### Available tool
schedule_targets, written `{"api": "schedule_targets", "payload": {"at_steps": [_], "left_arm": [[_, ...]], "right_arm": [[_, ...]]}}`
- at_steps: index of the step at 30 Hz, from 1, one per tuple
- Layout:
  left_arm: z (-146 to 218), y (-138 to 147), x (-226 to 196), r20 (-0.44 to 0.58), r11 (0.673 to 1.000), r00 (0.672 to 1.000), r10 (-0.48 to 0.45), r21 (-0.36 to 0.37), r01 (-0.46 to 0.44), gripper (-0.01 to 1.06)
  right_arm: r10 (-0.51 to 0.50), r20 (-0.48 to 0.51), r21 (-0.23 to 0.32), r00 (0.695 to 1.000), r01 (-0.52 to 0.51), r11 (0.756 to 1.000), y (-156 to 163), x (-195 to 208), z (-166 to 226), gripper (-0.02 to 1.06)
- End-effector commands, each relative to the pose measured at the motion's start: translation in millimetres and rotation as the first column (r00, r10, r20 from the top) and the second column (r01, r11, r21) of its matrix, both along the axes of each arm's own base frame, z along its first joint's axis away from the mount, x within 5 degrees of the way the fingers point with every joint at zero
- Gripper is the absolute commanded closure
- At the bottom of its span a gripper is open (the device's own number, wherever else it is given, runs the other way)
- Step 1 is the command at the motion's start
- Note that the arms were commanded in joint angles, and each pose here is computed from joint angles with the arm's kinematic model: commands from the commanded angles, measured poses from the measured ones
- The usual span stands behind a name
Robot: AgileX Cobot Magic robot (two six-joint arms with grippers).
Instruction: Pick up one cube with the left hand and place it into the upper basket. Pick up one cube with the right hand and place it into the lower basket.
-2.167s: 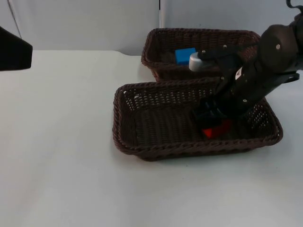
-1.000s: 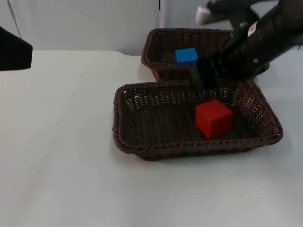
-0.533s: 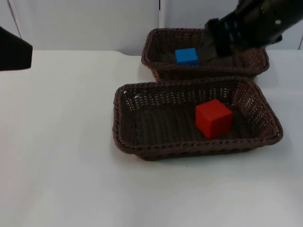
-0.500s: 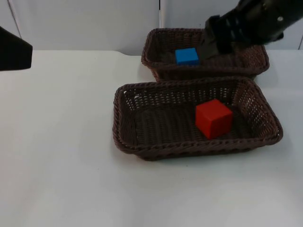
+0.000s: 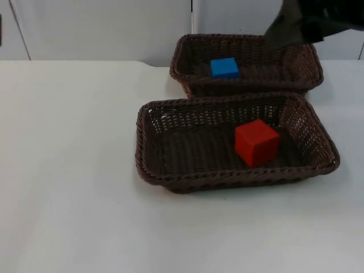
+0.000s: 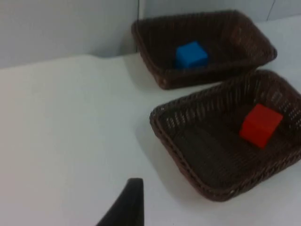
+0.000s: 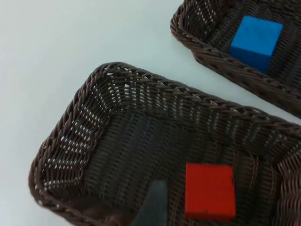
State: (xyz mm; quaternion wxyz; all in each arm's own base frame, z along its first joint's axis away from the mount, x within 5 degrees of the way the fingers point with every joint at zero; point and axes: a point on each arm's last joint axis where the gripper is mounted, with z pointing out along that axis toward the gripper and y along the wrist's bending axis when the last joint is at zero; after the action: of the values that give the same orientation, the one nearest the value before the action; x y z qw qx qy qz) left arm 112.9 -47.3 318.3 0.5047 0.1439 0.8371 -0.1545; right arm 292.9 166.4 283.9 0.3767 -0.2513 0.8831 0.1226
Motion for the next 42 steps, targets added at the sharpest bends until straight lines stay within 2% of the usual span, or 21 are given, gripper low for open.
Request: {"api": "schedule_targets", "payload": {"at_steps": [1, 14, 19, 24, 35, 42], "left_arm": [[2, 2, -7, 0.027, 1.0, 1.0, -0.001, 0.008, 0.001, 0.0], [10, 13, -54, 0.114, 0.999, 0.993, -0.036, 0.03, 0.032, 0.0], [9, 19, -73, 0.123, 1.0, 0.992, -0.01, -0.002, 0.01, 0.0], [6, 26, -85, 0.142, 0.999, 0.99, 0.003, 0.041, -0.008, 0.0], [-5, 39, -107, 0.105, 0.993, 0.992, 0.074, 0.086, -0.083, 0.0], [-9, 43, -118, 0.094, 0.992, 0.99, 0.103, 0.068, -0.109, 0.0]], "right_arm": [[0.0, 0.032, 0.016, 0.999, -0.001, 1.0, -6, -13, 9, 0.29], [-0.004, 0.111, 0.061, 0.994, -0.003, 0.998, -44, -82, 25, 0.29], [-0.007, 0.153, 0.085, 0.988, -0.006, 0.996, -58, -107, 31, 0.29], [-0.012, 0.218, 0.121, 0.976, -0.015, 0.993, -72, -134, 40, 0.29], [-0.015, 0.326, 0.178, 0.945, -0.046, 0.983, -102, -190, 56, 0.29], [-0.007, 0.36, 0.199, 0.933, -0.069, 0.978, -116, -219, 62, 0.29]]}}
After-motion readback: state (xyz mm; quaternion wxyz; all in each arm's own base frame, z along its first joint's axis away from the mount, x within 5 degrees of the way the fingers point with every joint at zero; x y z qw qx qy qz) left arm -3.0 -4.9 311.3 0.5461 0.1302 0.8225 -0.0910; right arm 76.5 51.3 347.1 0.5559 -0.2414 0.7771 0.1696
